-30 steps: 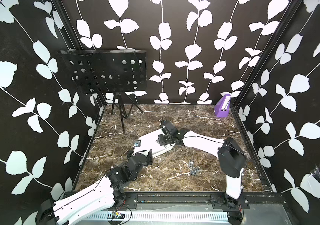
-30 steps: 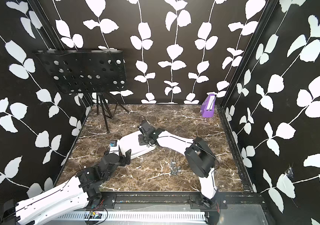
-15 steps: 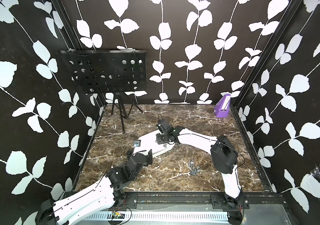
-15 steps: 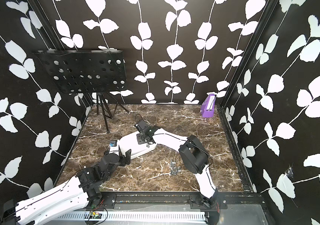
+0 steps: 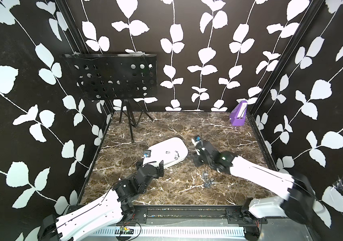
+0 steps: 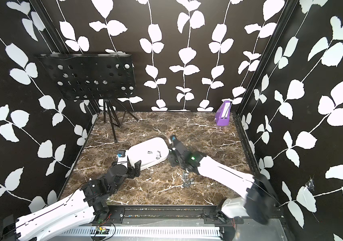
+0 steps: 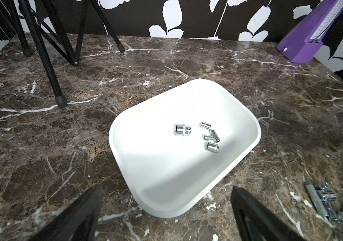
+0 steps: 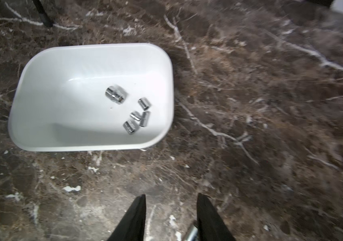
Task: Put the socket on the desktop into the storage box
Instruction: Pick up the socket head from the center of the board.
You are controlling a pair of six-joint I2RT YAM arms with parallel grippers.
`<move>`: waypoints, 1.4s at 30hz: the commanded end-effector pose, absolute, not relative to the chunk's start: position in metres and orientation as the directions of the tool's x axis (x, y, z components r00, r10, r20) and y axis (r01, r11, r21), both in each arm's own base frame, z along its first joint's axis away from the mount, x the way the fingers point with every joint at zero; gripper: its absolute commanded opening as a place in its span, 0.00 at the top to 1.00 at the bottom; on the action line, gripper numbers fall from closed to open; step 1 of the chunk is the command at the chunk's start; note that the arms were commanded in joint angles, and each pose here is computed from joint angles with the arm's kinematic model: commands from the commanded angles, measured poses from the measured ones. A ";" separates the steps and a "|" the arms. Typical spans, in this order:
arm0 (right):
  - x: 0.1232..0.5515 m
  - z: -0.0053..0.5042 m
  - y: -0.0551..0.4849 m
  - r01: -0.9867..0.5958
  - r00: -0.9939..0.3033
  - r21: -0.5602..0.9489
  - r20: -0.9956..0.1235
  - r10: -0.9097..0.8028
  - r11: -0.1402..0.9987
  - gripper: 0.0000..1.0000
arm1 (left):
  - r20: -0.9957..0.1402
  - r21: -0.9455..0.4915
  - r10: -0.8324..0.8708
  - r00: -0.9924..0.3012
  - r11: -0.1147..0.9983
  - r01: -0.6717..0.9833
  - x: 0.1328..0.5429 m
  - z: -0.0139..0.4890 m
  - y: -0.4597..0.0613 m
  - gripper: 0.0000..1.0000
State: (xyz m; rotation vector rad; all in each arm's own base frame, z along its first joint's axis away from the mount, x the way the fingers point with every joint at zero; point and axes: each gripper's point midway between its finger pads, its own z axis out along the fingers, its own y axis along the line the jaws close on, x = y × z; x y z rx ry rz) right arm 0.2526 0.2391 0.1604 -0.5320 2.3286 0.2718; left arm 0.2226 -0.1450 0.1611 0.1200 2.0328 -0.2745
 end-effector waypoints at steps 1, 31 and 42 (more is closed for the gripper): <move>0.239 0.141 0.199 -0.394 -0.642 -0.040 -0.703 -0.306 0.918 0.58 | -0.892 -0.143 -0.033 -0.451 0.967 0.212 0.220 0.157 -0.143 0.03; 0.223 0.051 0.193 -0.360 -0.805 -0.040 -0.491 -0.332 0.932 0.65 | -0.837 -0.162 0.084 -0.541 0.906 0.391 0.217 0.139 -0.195 0.03; 0.230 0.046 0.189 -0.333 -0.825 -0.031 -0.475 -0.307 0.942 0.74 | -0.837 -0.166 0.080 -0.542 0.906 0.390 0.216 0.139 -0.195 0.03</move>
